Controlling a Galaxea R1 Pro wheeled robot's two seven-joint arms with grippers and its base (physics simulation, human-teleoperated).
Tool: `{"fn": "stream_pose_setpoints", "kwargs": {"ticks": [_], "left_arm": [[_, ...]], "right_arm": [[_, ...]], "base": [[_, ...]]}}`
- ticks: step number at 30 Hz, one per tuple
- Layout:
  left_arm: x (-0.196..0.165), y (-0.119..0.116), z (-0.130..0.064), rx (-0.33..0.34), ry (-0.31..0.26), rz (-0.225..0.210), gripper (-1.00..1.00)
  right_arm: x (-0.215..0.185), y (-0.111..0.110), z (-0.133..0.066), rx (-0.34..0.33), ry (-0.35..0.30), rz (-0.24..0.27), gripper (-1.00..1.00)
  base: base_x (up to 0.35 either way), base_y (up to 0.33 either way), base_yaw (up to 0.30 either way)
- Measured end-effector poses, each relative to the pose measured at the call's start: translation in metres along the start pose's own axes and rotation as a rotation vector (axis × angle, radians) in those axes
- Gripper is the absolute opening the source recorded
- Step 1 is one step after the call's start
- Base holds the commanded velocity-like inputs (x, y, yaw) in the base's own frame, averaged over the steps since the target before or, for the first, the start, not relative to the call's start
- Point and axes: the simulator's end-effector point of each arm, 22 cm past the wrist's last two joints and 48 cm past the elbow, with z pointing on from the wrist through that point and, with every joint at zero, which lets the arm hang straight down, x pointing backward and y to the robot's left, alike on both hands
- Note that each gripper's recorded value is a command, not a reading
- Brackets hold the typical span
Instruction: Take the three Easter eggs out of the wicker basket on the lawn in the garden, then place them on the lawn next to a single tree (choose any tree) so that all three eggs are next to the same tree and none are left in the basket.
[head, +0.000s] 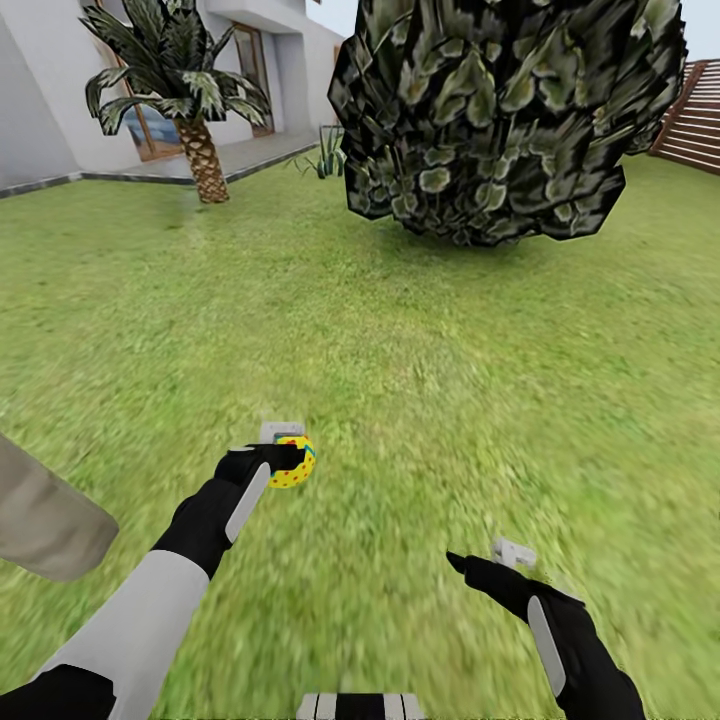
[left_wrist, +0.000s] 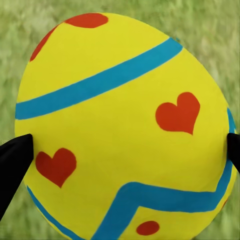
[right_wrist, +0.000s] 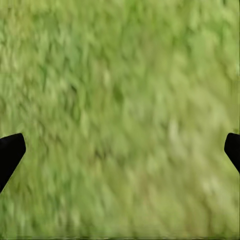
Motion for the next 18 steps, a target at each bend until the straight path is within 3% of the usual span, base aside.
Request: {"fn": "stream_pose_setpoints", "kwargs": {"ticks": [18], "left_arm": [[0.036,0.000,0.030,0.003,0.062,-0.002,-1.00]], "right_arm": [[0.036,-0.017,0.017,0.011,0.069,0.027,1.00]], "base": [[0.000,0.000,0.000]]}}
